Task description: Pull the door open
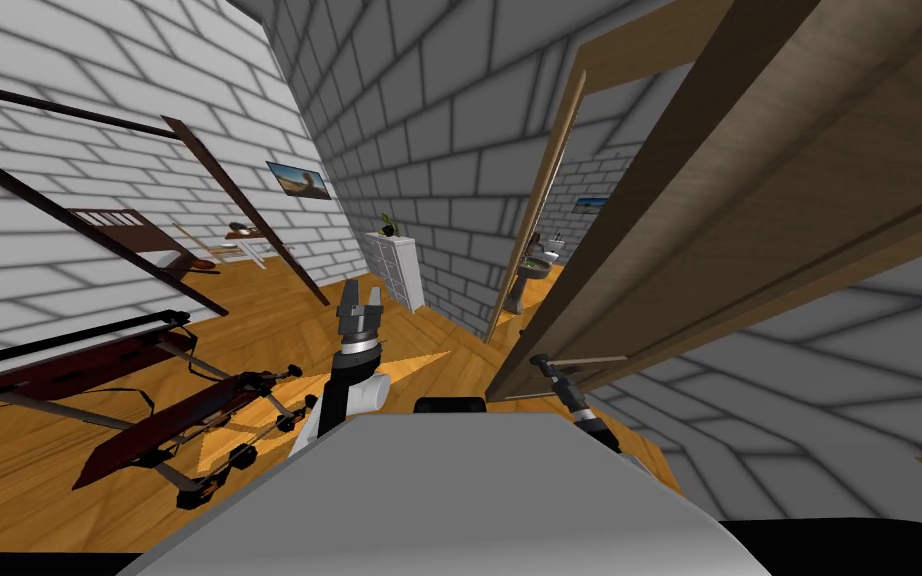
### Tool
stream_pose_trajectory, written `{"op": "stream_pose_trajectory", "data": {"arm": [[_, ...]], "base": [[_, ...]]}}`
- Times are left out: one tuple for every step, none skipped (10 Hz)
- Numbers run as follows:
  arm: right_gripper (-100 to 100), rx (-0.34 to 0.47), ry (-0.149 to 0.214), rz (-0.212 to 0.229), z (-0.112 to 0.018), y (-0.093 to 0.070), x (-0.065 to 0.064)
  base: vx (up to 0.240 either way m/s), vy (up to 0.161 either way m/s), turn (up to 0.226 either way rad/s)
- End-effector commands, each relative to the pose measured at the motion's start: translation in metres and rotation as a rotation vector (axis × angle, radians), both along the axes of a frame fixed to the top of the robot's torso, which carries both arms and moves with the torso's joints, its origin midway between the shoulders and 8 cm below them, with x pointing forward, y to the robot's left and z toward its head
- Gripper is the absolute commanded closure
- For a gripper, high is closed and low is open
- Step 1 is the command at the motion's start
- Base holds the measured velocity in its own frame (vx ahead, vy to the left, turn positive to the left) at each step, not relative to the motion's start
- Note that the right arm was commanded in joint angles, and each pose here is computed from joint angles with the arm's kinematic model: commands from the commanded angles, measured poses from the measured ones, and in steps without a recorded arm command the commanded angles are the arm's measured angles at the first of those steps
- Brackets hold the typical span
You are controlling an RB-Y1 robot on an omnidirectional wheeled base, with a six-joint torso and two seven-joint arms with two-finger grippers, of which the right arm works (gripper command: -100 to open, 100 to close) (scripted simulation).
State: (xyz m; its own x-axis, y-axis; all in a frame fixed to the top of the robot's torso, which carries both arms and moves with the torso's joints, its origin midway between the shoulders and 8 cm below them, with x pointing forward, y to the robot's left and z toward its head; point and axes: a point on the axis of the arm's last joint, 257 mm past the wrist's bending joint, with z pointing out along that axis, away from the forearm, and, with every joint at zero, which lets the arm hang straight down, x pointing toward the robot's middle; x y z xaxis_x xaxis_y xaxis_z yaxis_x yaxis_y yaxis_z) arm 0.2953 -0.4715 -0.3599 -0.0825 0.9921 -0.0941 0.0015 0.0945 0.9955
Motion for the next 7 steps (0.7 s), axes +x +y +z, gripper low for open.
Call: {"op": "stream_pose_trajectory", "data": {"arm": [[100,-0.002,-0.005,0.007,0.0020,0.0003,-0.0001],[100,-0.002,-0.006,0.009,0.0022,-0.0002,-0.0009],[100,-0.003,-0.006,0.012,0.0026,-0.0007,-0.0018],[100,-0.003,-0.007,0.015,0.0029,-0.0012,-0.0027],[100,-0.004,-0.007,0.018,0.0033,-0.0017,-0.0037],[100,-0.005,-0.008,0.021,0.0036,-0.0022,-0.0046],[100,-0.005,-0.008,0.024,0.0040,-0.0027,-0.0055]], "base": [[-0.170,-0.055,0.166],[-0.171,-0.087,0.122],[-0.186,-0.093,0.196],[-0.215,-0.068,0.171],[-0.226,-0.075,0.151],[-0.223,-0.072,0.155],[-0.224,-0.079,0.144]]}}
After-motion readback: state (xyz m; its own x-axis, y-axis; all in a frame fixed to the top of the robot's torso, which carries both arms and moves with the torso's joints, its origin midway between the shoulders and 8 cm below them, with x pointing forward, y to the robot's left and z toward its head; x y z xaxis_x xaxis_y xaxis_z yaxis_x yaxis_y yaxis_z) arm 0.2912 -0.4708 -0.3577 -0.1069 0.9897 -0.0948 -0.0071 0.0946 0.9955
